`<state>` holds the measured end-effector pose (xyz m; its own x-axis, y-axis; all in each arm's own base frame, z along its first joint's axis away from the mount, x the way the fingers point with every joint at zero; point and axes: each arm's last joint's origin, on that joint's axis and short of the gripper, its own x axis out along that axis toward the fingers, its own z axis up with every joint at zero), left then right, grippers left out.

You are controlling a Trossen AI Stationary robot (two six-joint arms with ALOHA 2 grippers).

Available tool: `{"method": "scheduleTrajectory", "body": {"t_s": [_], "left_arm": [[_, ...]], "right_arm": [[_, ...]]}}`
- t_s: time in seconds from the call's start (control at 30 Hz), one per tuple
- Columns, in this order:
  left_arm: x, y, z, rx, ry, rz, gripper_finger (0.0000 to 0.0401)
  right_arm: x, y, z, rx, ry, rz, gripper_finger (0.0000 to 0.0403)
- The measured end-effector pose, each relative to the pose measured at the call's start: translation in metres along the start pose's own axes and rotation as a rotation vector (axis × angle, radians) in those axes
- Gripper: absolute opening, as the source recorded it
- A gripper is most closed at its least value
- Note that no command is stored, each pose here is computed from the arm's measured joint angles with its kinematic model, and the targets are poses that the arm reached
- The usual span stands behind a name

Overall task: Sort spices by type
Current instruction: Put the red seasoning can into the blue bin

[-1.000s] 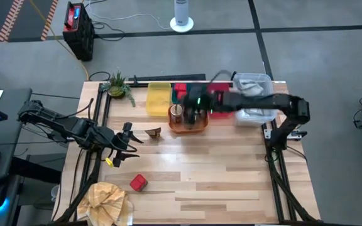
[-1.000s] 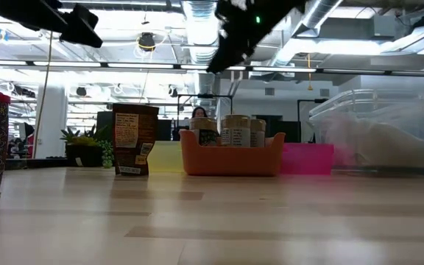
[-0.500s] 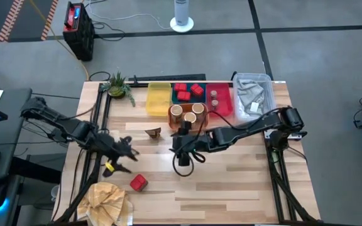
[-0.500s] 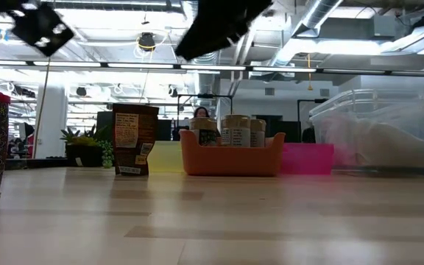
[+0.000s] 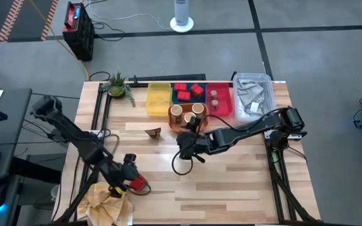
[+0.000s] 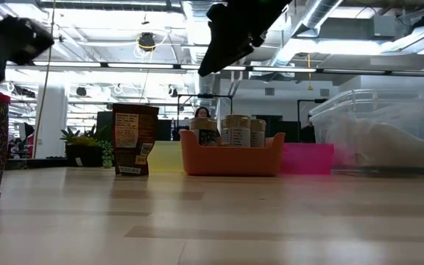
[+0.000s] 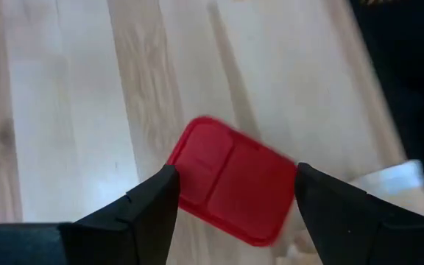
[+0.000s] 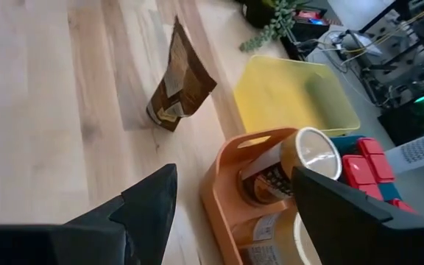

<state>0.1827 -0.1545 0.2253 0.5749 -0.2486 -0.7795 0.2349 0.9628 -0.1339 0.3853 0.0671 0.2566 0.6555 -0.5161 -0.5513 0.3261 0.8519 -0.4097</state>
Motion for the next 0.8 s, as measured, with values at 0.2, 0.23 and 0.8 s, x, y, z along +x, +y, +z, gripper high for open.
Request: {"method": "scheduleTrajectory", "body": {"t_s": [0.2,0.23,0.8], "left_arm": [[0.024,-0.001,0.000,0.059,0.012,0.098,0.0253],[0.025,0.001,0.002,0.070,0.001,0.114,0.0253],[0.011,0.035,0.035,0.314,-0.250,0.496,0.0253]], "right_arm": [[0.000,-0.001,0.000,0.000,-0.003,-0.009,0.0300],[0.000,-0.001,0.001,0.002,-0.005,-0.009,0.0300],[-0.012,-0.006,0.006,0.024,-0.033,0.000,0.0300]]}}
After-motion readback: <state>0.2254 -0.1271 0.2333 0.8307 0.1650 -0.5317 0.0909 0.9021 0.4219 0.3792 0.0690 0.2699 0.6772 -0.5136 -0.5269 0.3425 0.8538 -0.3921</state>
